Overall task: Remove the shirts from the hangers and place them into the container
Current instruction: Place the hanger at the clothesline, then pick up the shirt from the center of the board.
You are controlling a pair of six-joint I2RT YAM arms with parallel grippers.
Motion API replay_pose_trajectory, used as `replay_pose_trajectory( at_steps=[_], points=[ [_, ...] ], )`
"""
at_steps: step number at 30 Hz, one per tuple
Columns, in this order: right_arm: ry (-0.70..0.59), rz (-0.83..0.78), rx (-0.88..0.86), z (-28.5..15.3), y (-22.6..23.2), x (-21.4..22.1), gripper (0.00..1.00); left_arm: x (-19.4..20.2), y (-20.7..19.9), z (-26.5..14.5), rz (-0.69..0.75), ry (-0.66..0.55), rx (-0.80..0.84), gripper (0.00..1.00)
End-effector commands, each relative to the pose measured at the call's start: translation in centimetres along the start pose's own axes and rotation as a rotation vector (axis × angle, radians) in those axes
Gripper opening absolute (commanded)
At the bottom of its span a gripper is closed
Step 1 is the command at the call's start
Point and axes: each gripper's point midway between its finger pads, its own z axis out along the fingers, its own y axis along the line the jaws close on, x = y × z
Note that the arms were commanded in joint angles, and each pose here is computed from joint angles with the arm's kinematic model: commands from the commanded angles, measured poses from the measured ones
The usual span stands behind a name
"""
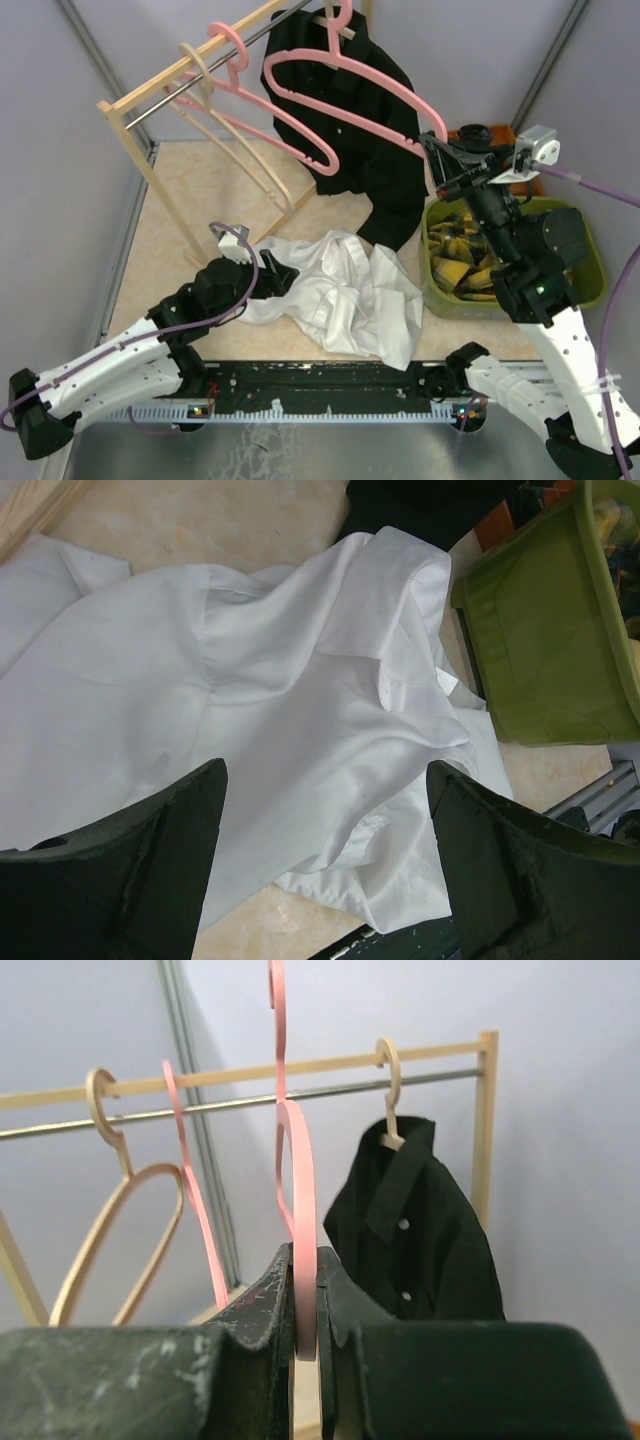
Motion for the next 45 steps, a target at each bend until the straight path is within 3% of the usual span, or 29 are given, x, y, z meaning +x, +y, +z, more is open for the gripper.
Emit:
replay_pose_trajectory(
  at_steps=[1, 6, 11, 16, 20, 21, 23, 24, 26, 33, 39, 45],
  points=[
    [-0.213, 0.045, -0.111, 2.2, 2.2, -5.6, 0.0, -0.8, -0.3, -0.2, 0.006, -0.024, 0.005, 0.86],
    [-0.059, 0.061, -0.142, 5.9, 2.5, -1.6, 0.0, -0.8, -0.5, -0.1, 0.007, -0.021, 0.009, 0.86],
    [0.003, 0.087, -0.181, 8.2, 2.9, 1.1, 0.0, -0.7, -0.7, -0.1, 0.003, -0.015, 0.017, 0.86],
    [0.172, 0.059, -0.177, 9.1, 2.5, 5.6, 0.0, -0.7, -0.8, 0.0, -0.001, -0.013, 0.022, 0.86],
    [0.243, 0.06, -0.146, 7.8, 1.9, 7.6, 0.29, -0.6, -0.8, 0.1, 0.004, -0.01, 0.02, 0.86],
    [0.258, 0.062, -0.134, 7.5, 1.7, 7.9, 0.4, -0.5, -0.8, 0.1, 0.004, -0.009, 0.021, 0.86],
    [0.277, 0.058, -0.093, 6.7, 1.1, 8.0, 0.74, -0.5, -0.8, 0.2, 0.004, -0.007, 0.023, 0.86],
    [0.285, 0.055, -0.056, 6.3, 0.5, 8.1, 0.85, -0.5, -0.9, 0.2, 0.003, -0.007, 0.025, 0.86],
    [0.322, 0.048, 0.022, 5.0, -0.8, 8.5, 0.97, -0.5, -0.9, 0.3, 0.009, -0.005, 0.025, 0.86],
    [0.513, 0.077, 0.237, -1.8, -3.8, 13.6, 0.99, 0.4, 0.0, 0.4, 0.004, 0.007, -0.001, 0.87],
    [0.655, 0.317, 0.322, -8.1, -2.8, 20.4, 0.99, 0.3, 0.6, 0.7, -0.028, -0.005, -0.038, 0.87],
    [0.813, 0.645, 0.24, -12.0, 1.4, 28.9, 0.99, 0.1, 1.4, 0.5, -0.049, -0.027, -0.078, 0.88]
  ],
)
